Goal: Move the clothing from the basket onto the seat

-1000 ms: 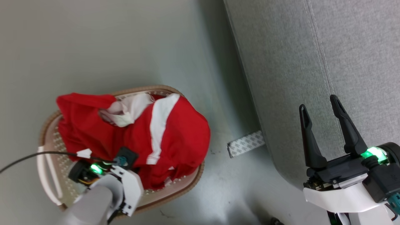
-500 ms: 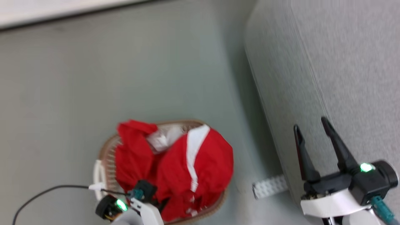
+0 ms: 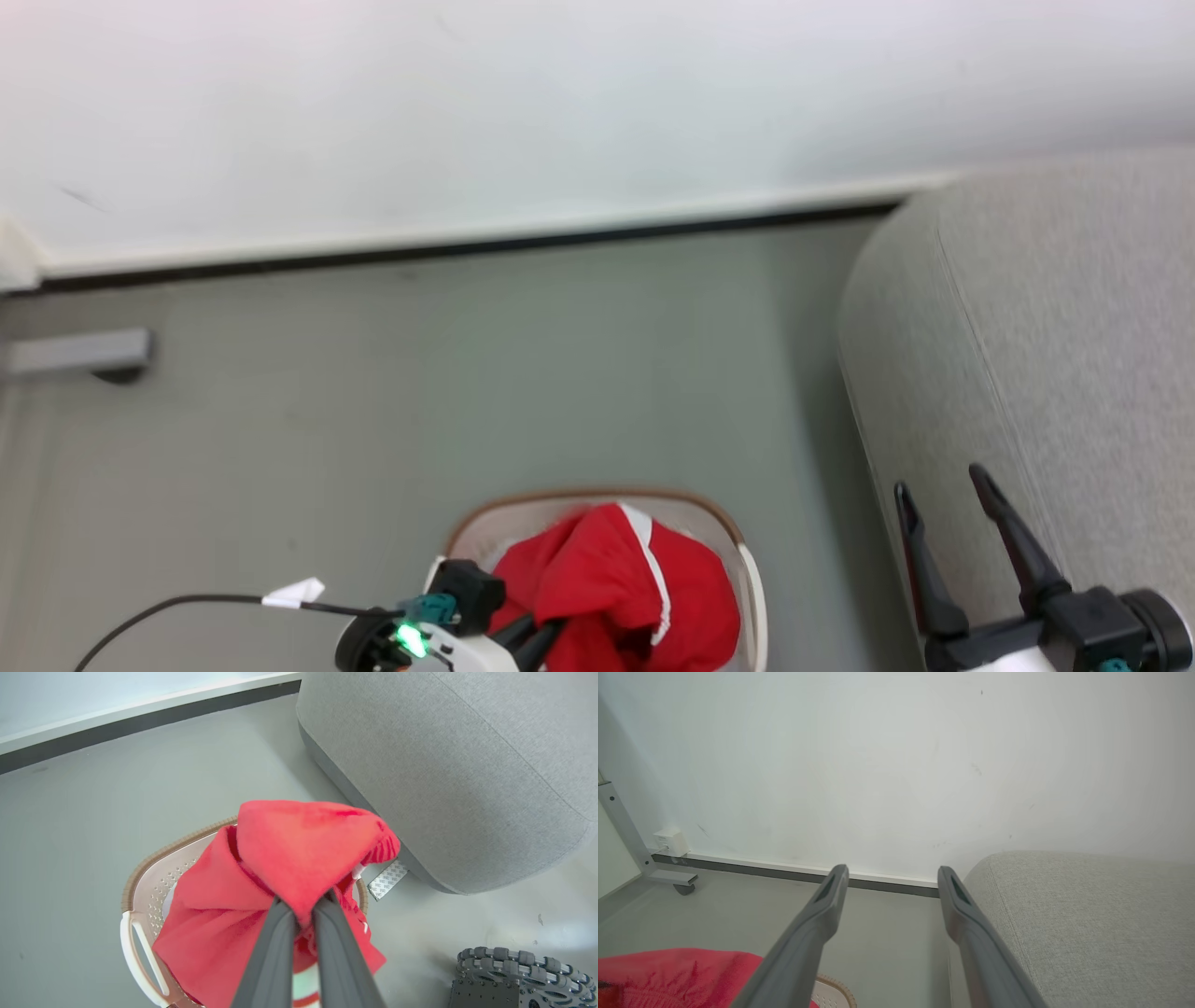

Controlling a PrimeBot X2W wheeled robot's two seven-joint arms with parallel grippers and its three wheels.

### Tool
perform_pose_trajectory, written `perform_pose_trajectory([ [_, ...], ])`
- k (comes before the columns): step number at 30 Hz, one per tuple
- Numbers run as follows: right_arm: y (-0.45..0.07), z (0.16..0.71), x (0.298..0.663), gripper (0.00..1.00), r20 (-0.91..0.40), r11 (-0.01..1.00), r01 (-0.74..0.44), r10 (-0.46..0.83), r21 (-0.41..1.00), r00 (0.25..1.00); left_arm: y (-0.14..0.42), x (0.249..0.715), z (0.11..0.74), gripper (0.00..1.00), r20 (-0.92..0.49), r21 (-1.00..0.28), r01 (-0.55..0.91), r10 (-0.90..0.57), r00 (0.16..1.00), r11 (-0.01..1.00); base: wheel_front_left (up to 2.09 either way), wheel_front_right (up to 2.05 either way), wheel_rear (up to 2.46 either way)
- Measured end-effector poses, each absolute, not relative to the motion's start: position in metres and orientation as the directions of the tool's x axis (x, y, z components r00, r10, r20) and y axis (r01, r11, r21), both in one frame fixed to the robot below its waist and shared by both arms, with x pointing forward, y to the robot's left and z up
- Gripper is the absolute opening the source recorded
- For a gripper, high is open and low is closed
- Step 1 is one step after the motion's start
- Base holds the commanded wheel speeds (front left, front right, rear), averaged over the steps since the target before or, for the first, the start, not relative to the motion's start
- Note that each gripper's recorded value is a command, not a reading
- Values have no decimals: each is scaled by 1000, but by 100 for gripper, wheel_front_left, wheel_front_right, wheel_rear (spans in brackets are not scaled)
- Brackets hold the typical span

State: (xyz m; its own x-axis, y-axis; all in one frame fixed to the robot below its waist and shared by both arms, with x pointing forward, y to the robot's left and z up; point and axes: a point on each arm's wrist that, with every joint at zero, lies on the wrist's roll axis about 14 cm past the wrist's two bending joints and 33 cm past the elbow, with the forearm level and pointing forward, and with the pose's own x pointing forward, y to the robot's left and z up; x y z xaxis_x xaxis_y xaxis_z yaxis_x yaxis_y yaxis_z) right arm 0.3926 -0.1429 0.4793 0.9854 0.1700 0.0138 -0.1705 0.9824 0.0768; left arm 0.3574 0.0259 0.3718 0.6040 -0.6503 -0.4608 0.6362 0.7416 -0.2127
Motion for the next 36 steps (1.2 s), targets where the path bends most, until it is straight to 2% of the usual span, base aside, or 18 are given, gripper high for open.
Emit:
perform_pose_trajectory([
  [6,-133,494,375,100,52,976,-200,197,80,979,30,352,433,0,-341,-161,624,-636,692,765,0,0,0],
  [13,-127,504,356,100,80,972,-218,212,83,974,33,348,491,0,-225,-111,617,-625,748,779,0,0,0],
  [27,-136,500,330,100,66,978,-206,203,38,977,19,355,537,0,-126,-84,655,-660,741,751,0,0,0],
  [36,-121,493,317,100,17,938,-341,343,-57,939,6,355,543,0,-116,-81,691,-695,709,719,0,0,0],
])
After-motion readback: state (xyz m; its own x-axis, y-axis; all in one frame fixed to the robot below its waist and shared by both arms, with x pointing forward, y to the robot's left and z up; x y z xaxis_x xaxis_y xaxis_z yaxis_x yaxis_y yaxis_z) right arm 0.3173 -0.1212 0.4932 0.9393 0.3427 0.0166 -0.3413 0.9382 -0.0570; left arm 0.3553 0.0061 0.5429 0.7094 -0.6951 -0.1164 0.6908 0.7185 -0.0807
